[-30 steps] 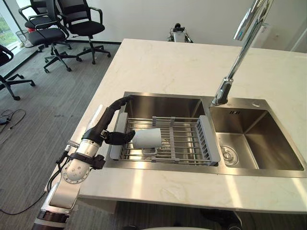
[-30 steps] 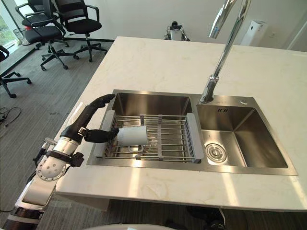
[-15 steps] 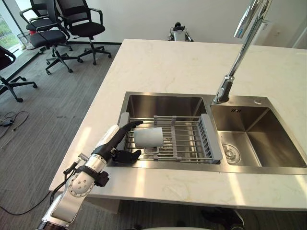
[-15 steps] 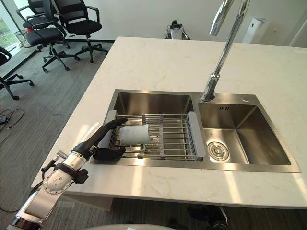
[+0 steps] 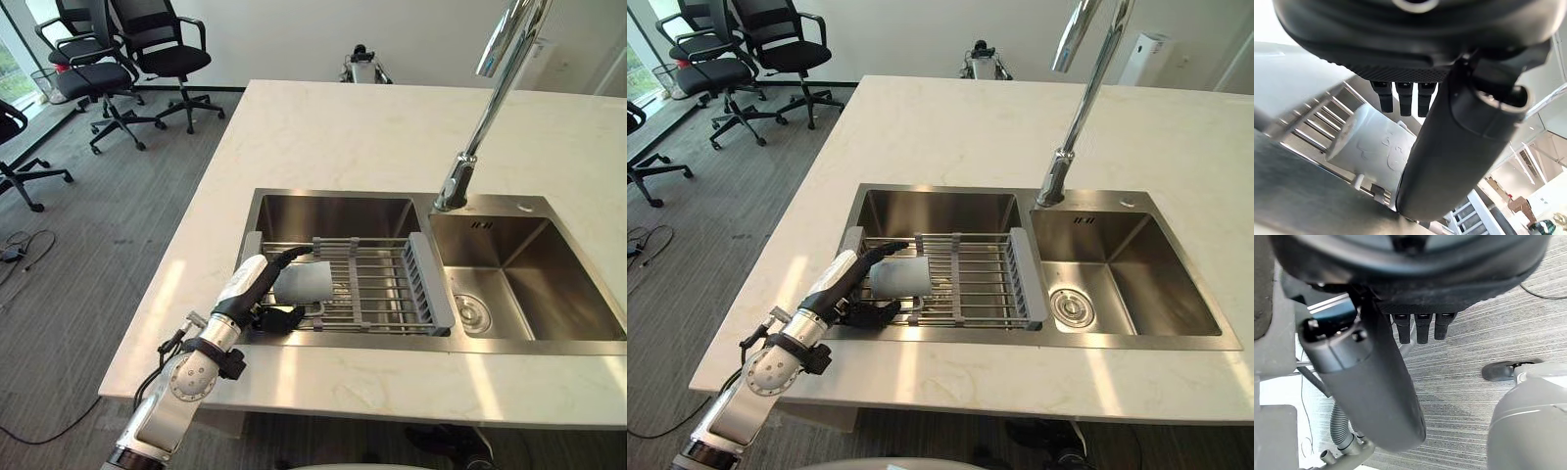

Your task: Walk over to the sink, pick up the cup, carry it to the dishwasher, place the cup inside the dishwasher, then close the dishwasher door

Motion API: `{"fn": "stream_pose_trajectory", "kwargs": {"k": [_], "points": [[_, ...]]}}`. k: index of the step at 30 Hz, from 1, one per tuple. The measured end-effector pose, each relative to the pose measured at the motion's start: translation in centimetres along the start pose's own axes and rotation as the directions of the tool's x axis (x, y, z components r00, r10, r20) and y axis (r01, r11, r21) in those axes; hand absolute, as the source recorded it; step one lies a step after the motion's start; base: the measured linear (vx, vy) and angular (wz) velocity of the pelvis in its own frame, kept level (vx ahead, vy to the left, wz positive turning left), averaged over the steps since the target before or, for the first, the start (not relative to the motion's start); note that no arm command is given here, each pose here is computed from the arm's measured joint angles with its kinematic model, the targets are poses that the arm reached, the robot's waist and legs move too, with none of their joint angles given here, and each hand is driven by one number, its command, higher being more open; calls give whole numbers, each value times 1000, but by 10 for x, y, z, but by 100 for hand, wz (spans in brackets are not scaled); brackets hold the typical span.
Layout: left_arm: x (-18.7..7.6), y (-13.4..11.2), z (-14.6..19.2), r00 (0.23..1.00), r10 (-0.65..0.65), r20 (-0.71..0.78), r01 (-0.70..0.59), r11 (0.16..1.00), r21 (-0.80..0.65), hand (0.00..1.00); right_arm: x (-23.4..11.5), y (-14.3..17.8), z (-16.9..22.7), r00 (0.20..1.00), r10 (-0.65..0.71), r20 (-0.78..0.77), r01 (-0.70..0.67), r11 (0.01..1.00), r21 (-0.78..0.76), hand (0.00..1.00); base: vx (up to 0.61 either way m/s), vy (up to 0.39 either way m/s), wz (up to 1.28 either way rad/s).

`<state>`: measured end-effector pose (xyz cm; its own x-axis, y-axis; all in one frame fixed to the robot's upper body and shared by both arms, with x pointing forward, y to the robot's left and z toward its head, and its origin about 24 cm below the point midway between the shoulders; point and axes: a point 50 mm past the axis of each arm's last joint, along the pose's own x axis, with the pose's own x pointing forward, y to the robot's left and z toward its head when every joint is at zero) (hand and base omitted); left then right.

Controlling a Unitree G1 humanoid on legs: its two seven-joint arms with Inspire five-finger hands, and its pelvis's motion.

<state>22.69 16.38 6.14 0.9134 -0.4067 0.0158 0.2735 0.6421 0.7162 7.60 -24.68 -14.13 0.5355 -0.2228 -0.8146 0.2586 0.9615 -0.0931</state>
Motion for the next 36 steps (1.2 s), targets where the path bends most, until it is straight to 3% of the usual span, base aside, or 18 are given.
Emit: {"fn": "stream_pose_trajectory", "kwargs": {"k": [13, 14, 36], "points": [[26, -2, -9, 999, -24, -45, 28, 994, 107, 90, 3, 2, 6, 1000, 3, 13, -3, 1000, -27, 90, -11, -4, -2], [27, -1, -10, 999, -24, -48, 29, 993, 113, 30, 3, 2, 6, 1000, 4, 12, -3, 1000, -27, 90, -41, -10, -7], [46, 16, -6, 999, 16, -32, -11, 988, 154, 30, 5, 4, 11, 1000, 5, 20, -5, 1000, -25, 90, -21, -14, -2]]}}
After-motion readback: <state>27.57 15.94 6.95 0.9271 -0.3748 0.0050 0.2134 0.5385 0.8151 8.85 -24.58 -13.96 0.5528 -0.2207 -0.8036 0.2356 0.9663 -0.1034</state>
